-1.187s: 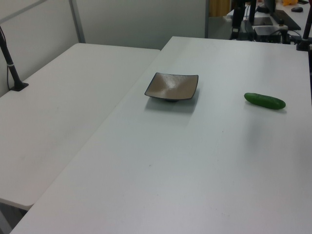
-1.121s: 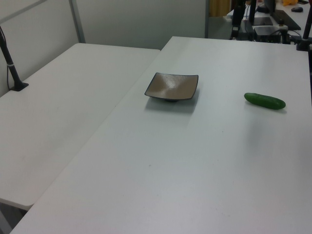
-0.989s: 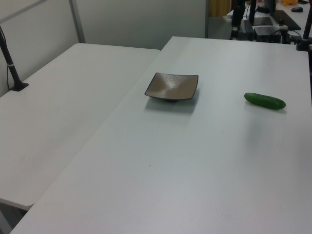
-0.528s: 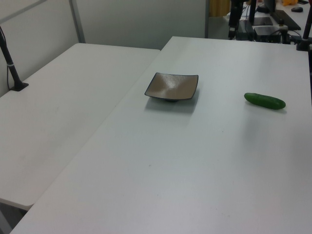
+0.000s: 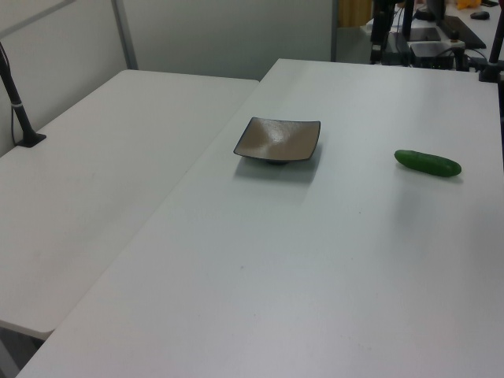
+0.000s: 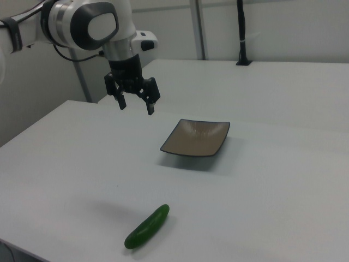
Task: Cucumber placed on a ceramic plate
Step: 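Move the open gripper over the green cucumber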
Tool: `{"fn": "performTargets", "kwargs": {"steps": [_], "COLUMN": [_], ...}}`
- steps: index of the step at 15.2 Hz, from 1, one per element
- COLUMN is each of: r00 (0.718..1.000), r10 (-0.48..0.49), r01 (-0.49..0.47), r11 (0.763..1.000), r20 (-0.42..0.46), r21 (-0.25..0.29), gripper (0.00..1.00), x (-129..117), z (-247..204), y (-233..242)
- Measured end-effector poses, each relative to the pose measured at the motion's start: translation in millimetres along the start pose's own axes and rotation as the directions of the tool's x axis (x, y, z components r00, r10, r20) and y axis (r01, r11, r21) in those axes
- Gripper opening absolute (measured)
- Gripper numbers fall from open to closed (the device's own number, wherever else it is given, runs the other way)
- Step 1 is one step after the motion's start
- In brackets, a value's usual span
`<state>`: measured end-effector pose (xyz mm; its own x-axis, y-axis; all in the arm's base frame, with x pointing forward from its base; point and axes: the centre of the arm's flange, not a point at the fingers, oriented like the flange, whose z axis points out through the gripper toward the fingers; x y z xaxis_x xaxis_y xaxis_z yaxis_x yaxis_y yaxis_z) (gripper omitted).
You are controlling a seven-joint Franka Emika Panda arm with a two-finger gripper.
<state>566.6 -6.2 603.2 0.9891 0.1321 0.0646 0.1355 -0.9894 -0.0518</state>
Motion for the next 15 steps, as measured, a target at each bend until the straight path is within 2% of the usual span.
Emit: {"fn": "performTargets", "kwargs": {"steps": [10,15], "r00": [0.992,0.962], "r10": [0.013,0.014], "r01": [-0.014,-0.014], "r11": [1.0,1.0], "r20": [0.124,0.272], "r21": [0.006,0.001], "gripper": [1.0,1.0], "x": [-14.8,-39.7], "z": [58.5,125.9], "y": [7.4,10.4]}}
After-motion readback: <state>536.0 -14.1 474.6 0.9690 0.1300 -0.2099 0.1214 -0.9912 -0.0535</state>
